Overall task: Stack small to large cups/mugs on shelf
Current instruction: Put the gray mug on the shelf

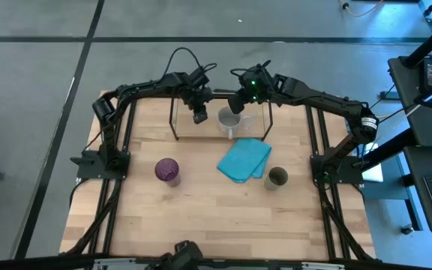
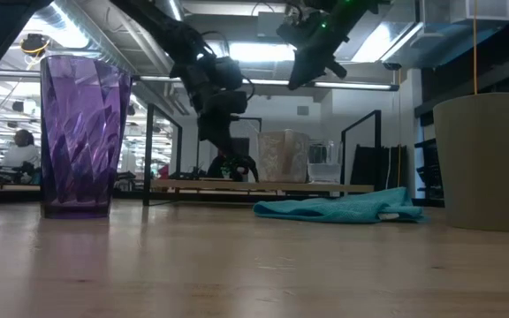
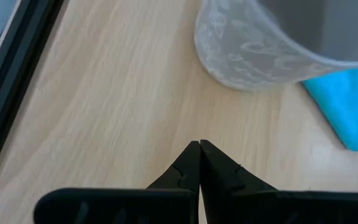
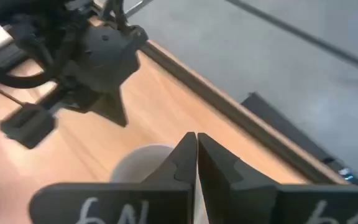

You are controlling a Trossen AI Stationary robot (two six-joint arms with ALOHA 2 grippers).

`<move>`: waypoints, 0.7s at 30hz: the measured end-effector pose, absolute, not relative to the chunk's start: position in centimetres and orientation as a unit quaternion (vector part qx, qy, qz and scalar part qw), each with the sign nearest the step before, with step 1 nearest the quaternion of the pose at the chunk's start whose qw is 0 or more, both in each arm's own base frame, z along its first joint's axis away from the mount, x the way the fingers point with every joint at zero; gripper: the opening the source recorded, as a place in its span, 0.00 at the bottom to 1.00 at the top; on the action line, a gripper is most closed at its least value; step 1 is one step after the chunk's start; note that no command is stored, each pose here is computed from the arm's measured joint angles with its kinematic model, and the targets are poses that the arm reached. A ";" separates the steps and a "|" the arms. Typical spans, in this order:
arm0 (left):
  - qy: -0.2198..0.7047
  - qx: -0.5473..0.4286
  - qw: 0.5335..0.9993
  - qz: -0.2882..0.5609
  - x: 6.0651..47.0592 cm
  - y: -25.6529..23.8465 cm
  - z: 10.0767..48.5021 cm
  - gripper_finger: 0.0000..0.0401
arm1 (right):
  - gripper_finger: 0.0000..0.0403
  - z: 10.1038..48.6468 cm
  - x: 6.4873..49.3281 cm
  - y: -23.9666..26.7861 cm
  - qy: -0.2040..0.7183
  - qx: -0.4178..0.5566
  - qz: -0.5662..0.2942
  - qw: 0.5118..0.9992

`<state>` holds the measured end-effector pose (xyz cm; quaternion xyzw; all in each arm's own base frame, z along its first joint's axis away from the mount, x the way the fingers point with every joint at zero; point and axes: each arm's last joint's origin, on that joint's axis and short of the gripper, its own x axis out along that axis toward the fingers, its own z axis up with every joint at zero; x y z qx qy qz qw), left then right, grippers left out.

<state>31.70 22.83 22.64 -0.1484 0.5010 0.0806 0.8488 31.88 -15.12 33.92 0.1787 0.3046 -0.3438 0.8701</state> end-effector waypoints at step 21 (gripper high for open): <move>0.484 -0.170 0.857 0.048 31.5 21.5 24.2 0.00 | 0.04 37.2 34.1 -15.2 0.114 0.237 -0.221 0.939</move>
